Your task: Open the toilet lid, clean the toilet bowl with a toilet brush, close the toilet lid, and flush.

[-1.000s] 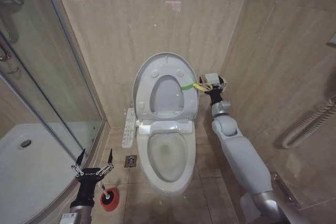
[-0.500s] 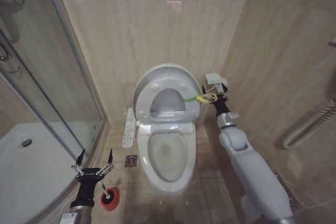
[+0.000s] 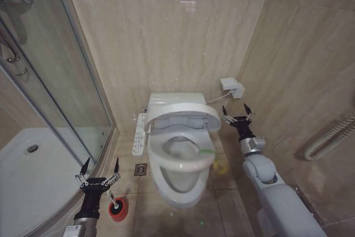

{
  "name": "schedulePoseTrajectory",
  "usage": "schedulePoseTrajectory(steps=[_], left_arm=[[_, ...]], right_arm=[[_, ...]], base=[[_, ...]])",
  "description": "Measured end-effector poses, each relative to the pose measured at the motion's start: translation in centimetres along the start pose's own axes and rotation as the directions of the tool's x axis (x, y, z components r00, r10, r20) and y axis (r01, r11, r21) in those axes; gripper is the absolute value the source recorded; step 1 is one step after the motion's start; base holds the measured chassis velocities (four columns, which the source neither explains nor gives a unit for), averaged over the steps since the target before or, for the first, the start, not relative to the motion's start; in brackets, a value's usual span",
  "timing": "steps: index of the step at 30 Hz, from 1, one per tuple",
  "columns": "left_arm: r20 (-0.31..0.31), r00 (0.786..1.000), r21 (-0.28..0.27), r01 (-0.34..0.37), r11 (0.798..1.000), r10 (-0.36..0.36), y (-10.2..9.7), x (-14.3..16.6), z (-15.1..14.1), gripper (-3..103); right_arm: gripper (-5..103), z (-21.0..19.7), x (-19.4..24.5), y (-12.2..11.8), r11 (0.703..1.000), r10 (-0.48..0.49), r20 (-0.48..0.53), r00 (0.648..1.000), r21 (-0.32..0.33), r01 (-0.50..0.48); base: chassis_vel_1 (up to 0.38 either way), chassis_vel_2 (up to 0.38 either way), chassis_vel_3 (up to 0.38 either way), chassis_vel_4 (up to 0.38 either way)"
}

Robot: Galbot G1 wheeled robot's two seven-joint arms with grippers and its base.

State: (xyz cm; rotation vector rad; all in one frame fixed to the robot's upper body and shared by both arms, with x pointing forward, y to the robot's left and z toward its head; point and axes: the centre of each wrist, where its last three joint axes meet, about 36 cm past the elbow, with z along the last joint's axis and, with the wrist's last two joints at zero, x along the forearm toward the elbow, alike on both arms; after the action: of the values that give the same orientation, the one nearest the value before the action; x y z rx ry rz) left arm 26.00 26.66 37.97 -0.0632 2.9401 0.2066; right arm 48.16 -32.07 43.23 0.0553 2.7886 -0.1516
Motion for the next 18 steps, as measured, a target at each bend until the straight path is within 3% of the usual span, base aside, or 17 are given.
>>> schedulePoseTrajectory(steps=[18], left_arm=[[0.000, 1.000, 0.000, 0.000, 1.000, 0.000, 0.0, 0.0, 0.0, 100]], right_arm=[[100, 0.3, -0.6, -0.4, 0.999, 0.028, -0.018, 0.999, 0.028, -0.028]], base=[[0.000, 0.000, 0.000, 0.000]])
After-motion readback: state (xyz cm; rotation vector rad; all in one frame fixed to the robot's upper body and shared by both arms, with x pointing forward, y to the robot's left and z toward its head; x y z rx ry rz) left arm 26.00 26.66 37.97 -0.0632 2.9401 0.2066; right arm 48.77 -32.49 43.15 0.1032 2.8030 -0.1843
